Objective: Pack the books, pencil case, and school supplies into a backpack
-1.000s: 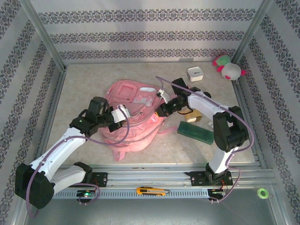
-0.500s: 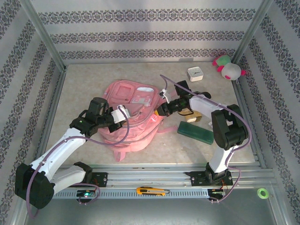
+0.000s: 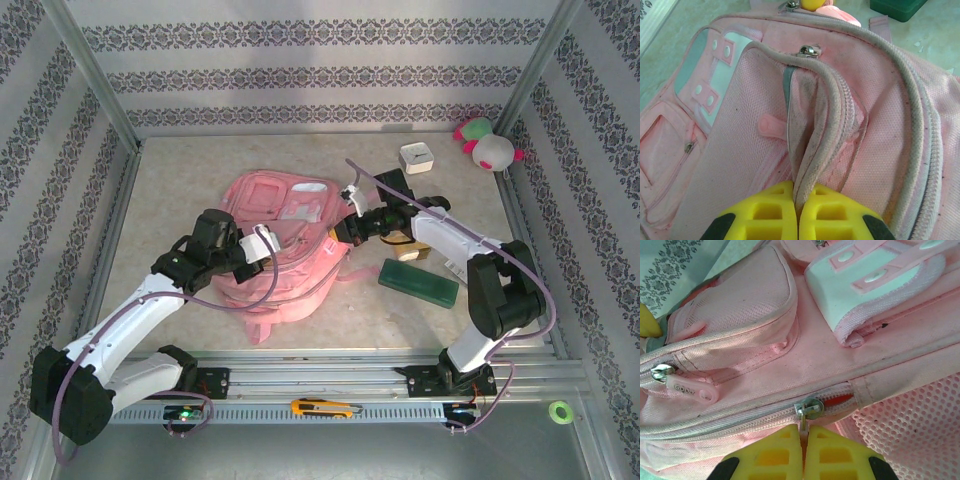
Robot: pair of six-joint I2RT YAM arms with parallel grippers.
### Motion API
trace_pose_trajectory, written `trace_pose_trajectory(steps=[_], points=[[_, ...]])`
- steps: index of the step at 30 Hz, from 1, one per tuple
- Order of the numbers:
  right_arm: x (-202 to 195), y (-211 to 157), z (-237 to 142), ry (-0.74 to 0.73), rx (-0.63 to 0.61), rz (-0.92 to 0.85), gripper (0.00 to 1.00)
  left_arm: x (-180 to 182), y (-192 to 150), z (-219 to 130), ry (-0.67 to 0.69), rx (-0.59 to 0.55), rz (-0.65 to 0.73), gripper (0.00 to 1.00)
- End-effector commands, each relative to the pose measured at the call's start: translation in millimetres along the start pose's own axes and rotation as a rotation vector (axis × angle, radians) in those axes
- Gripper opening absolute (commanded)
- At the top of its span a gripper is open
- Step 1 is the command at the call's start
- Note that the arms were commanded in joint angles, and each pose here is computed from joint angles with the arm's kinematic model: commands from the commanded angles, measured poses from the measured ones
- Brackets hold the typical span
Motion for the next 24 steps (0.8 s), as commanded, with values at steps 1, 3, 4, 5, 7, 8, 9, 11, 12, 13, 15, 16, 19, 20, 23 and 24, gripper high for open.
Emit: trace_pose_trajectory(steps=[1, 3, 4, 5, 7, 8, 9, 11, 12, 13, 15, 16, 19, 20, 23, 24], points=[[28.4, 7.1, -2.7, 0.064, 0.028, 0.007, 0.00, 14.9, 8.2, 0.4, 0.124, 0.030, -0.030, 0.00], [30.2, 6.4, -3.5, 0.053, 0.054, 0.061, 0.00, 14.9, 8.0, 2.9, 0.134, 0.047, -0.033, 0.00], [30.5, 6.9, -5.1, 0.045, 0.064, 0.095, 0.00, 15.5, 7.6, 3.6, 0.141, 0.059, -0.034, 0.00], [29.5, 7.2, -6.8, 0.031, 0.076, 0.134, 0.00, 15.4, 6.7, 4.9, 0.144, 0.072, -0.033, 0.00], [26.0, 10.0, -13.1, 0.004, 0.088, 0.228, 0.00, 16.2, 5.0, 6.2, 0.151, 0.101, -0.021, 0.00], [24.9, 11.6, -15.1, -0.005, 0.094, 0.267, 0.00, 15.9, 4.3, 6.7, 0.150, 0.110, -0.013, 0.00], [24.5, 13.7, -16.7, -0.012, 0.099, 0.300, 0.00, 16.1, 4.7, 6.2, 0.151, 0.110, -0.008, 0.00], [26.5, 14.9, -14.7, -0.011, 0.122, 0.323, 0.00, 16.8, 5.9, 5.6, 0.154, 0.105, -0.008, 0.00], [27.8, 13.7, -11.4, -0.013, 0.135, 0.326, 0.00, 16.9, 6.7, 5.4, 0.153, 0.097, -0.016, 0.00], [29.2, 11.5, -7.1, -0.014, 0.145, 0.328, 0.00, 17.0, 8.3, 5.0, 0.153, 0.084, -0.026, 0.00], [31.6, 6.6, 1.0, -0.014, 0.157, 0.330, 0.00, 16.1, 10.0, 5.9, 0.153, 0.057, -0.059, 0.00], [31.9, 3.7, 4.9, -0.015, 0.159, 0.335, 0.00, 15.4, 11.6, 6.9, 0.155, 0.043, -0.079, 0.00], [35.5, -3.5, 10.9, -0.011, 0.145, 0.345, 0.00, 10.8, 14.3, 13.0, 0.165, 0.023, -0.129, 0.00], [37.9, -5.1, 12.1, -0.007, 0.138, 0.344, 0.00, 9.9, 15.6, 14.9, 0.175, 0.021, -0.149, 0.00], [50.1, -10.3, 13.7, 0.023, 0.118, 0.330, 0.00, 8.6, 18.5, 19.6, 0.210, 0.007, -0.209, 0.00], [53.2, -12.2, 14.2, 0.032, 0.114, 0.331, 0.00, 8.5, 19.4, 21.4, 0.224, -0.001, -0.231, 0.00]])
Point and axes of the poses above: each hand's point on the last joint's axis, 136 mm out from that joint toward the fingers, its own z axis out along the fingers, its own x axis along the line the jaws close on, y = z × x, the point moved 10 cm from there along -z, back along the fingers, and after that the axes turned 8 degrees about z, right-handed, at the moved point
